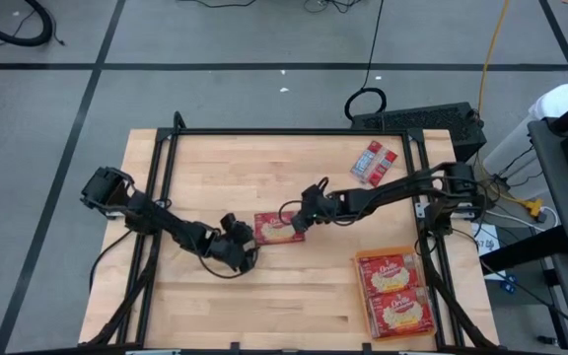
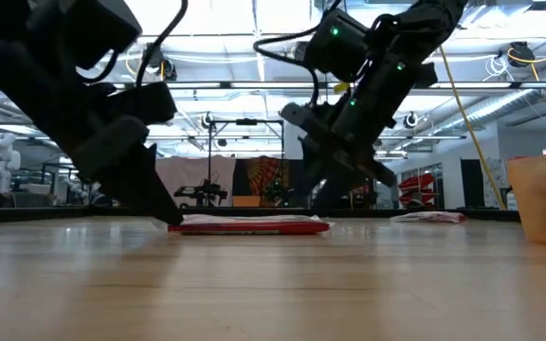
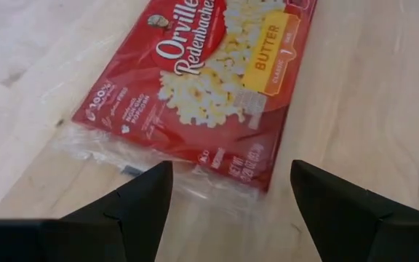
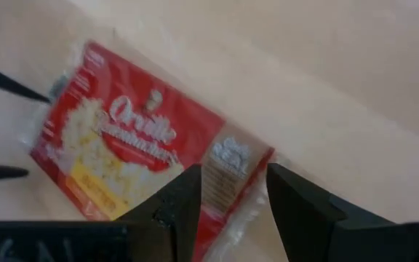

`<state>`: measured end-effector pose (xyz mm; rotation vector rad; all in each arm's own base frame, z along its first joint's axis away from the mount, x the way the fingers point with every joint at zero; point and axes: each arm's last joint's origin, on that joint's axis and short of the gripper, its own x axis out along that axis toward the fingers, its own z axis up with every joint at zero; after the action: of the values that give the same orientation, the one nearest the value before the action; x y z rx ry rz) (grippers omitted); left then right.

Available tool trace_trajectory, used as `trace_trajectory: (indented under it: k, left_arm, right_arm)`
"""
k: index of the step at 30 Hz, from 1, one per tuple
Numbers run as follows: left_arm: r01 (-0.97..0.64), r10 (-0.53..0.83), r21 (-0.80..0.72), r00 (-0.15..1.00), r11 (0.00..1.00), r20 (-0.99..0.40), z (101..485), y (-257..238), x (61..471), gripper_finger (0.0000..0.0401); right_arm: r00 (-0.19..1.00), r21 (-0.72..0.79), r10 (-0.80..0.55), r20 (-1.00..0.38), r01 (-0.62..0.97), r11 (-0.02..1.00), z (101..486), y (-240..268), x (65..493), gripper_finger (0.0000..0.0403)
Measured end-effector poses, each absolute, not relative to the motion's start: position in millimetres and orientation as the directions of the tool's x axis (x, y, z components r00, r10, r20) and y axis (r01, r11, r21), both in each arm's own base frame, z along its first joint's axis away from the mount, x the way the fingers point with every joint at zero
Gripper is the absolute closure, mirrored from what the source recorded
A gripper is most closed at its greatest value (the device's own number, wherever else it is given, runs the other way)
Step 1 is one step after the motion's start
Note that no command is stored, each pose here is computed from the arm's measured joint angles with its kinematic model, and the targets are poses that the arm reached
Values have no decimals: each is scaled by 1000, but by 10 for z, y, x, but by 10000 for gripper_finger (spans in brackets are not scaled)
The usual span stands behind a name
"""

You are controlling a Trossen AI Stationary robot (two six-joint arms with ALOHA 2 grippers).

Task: Sort popcorn bags into baskets
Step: Put the popcorn pack into the orange bin

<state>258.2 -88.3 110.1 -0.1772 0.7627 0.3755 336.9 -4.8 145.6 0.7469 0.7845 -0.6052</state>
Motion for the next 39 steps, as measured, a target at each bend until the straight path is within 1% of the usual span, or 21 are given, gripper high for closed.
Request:
trace_trajectory:
  k: [6, 10, 13, 15, 18, 20, 24, 28, 30, 33, 36, 39]
  left_arm:
    - [-398, 258, -18, 627, 917, -735, 1039, -764, 2621, 119]
    - [-394, 242, -24, 611, 919, -754, 946, -705, 2670, 119]
    - [-395, 247, -19, 611, 919, -752, 905, -702, 2690, 119]
    - [-395, 246, -20, 610, 919, -753, 903, -702, 2689, 119]
    - [-389, 240, -22, 610, 921, -755, 900, -712, 2685, 119]
    - [-388, 238, -23, 610, 921, -755, 898, -716, 2683, 119]
    - [-386, 236, -25, 611, 922, -755, 896, -716, 2683, 119]
    - [-387, 237, -25, 614, 922, -753, 895, -717, 2685, 119]
    - [-386, 236, -28, 617, 922, -751, 897, -719, 2688, 119]
    - [-387, 236, -28, 618, 922, -749, 897, -719, 2688, 119]
    - [-389, 240, -27, 619, 921, -748, 897, -718, 2689, 119]
    - [-392, 245, -23, 618, 919, -747, 894, -716, 2687, 119]
  right_arm:
    - [546, 334, -200, -813, 720, 608, 1376, -33, 3374, 252]
    - [545, 313, -233, -805, 725, 614, 1381, -61, 3376, 250]
    - [537, 299, -235, -811, 723, 622, 1376, -64, 3368, 240]
    - [511, 274, -258, -820, 747, 606, 1336, -70, 3351, 229]
    - [485, 270, -254, -837, 770, 578, 1250, -69, 3290, 209]
    - [491, 289, -253, -834, 778, 558, 1222, -63, 3265, 195]
    - [556, 364, -205, -805, 737, 569, 1177, -20, 3254, 173]
    - [602, 416, -176, -779, 705, 574, 1183, 26, 3283, 168]
    - [613, 425, -156, -775, 687, 589, 1188, 49, 3291, 174]
    - [635, 438, -127, -762, 651, 620, 1196, 108, 3308, 198]
    - [638, 421, -111, -762, 618, 664, 1193, 172, 3306, 244]
    - [641, 397, -117, -759, 598, 697, 1196, 178, 3308, 306]
